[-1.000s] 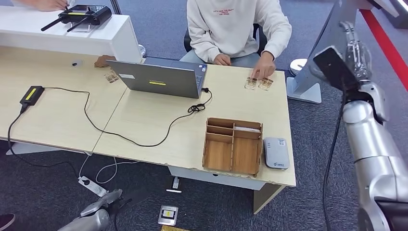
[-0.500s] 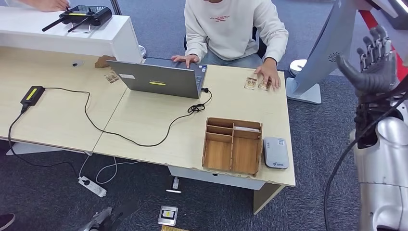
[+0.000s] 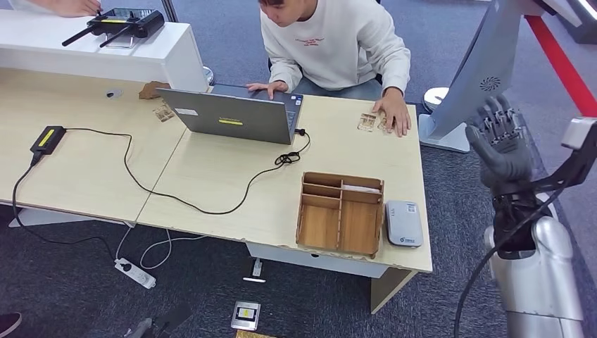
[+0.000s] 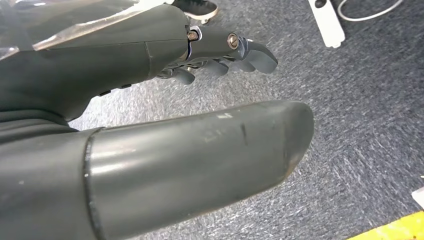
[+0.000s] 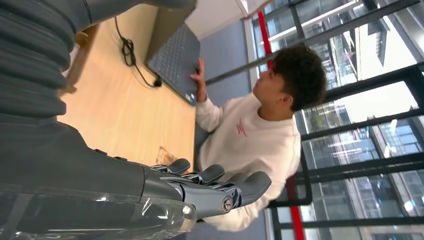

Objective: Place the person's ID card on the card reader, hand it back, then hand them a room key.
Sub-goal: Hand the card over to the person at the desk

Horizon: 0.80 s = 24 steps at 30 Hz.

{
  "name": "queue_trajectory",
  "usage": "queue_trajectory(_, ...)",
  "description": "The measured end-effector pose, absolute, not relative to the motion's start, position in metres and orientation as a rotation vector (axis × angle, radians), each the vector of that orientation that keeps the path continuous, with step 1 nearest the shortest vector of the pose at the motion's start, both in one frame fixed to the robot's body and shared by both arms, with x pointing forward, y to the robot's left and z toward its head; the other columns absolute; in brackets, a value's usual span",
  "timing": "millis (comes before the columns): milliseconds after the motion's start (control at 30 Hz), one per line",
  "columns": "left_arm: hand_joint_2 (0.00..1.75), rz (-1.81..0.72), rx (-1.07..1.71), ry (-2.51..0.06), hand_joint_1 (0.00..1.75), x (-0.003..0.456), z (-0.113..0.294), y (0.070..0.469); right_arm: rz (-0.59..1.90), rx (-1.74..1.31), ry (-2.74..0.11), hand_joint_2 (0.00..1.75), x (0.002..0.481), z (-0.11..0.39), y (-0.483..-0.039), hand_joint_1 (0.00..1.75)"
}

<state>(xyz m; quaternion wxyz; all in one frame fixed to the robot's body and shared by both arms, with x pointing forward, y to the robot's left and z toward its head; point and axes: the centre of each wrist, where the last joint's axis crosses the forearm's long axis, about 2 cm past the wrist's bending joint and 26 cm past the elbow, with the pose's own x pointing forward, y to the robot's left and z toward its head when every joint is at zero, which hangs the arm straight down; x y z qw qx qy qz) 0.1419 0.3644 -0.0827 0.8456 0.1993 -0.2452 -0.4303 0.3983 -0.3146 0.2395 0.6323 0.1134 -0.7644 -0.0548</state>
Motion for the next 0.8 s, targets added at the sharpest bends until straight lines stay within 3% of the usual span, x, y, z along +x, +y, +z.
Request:
queue_trajectory(367, 0.0, -0.905, 0.429, -0.509, 0.0, 0.14, -0.083, 0.369, -0.069, 0.397, -1.617, 1.75, 0.369, 0.202, -0.283, 0.0)
queue_trajectory(800, 0.0, -0.913, 0.433, -0.5, 0.0, 0.142, -0.082, 0.373, -0.017, 0.462, -1.595, 1.75, 0.358, 0.2, -0.26, 0.0)
